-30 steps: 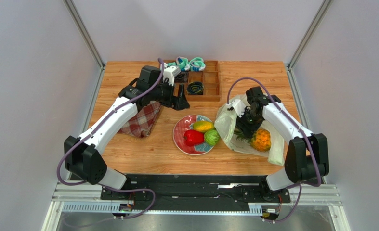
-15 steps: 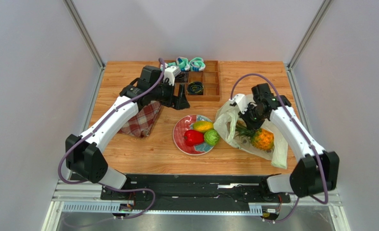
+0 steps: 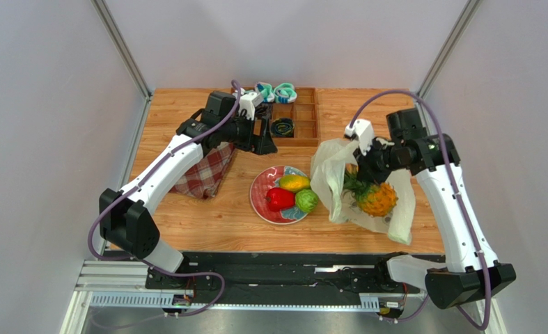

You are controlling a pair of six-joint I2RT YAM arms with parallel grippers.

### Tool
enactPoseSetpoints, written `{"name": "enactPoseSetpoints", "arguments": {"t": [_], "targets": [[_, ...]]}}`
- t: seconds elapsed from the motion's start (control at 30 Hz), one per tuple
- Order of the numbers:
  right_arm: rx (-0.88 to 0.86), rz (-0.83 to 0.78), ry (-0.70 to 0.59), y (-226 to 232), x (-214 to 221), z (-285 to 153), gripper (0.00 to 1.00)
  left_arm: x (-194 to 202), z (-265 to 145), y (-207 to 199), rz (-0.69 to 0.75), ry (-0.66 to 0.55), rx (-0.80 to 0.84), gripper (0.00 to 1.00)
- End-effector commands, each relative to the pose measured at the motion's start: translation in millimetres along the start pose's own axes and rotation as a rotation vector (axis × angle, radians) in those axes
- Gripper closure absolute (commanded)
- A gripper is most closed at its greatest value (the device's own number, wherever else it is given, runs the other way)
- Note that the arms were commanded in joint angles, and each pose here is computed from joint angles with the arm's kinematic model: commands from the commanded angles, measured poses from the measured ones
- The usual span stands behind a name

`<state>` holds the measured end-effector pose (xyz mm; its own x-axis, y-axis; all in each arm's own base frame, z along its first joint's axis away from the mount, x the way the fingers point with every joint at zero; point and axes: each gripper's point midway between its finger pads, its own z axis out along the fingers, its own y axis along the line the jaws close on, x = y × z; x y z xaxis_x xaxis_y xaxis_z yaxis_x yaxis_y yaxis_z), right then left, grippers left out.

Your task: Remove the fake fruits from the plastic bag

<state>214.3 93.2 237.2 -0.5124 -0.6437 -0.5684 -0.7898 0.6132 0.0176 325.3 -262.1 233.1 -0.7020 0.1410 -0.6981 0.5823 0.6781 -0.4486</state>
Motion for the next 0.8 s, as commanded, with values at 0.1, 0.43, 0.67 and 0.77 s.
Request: {"name": "enactPoseSetpoints", "arguments": {"t": [0.1,0.43,0.67,0.77], "targets": [[-0.181,0.022,-0.153,42.6,-69.1,-73.0,1.0,-19.9,-5.8,-12.0,0.022,-0.042,0.034,0.08],[0.409,-0.075,0.428,-84.1,29.2,-48.9,1.0,-22.2,-5.2,-9.7,0.028,-0.054,0.022,0.08],[0.619,-0.217,0.321,-98.3,0.8,-117.8,1.0,-21.1,-6.8,-8.0,0.037,-0.051,0.01,0.08],[0.742,-0.297,0.345,-105.9,11.1,-150.4,1.0,-20.0,-3.8,-7.4,0.031,-0.047,0.016,0.08]]}}
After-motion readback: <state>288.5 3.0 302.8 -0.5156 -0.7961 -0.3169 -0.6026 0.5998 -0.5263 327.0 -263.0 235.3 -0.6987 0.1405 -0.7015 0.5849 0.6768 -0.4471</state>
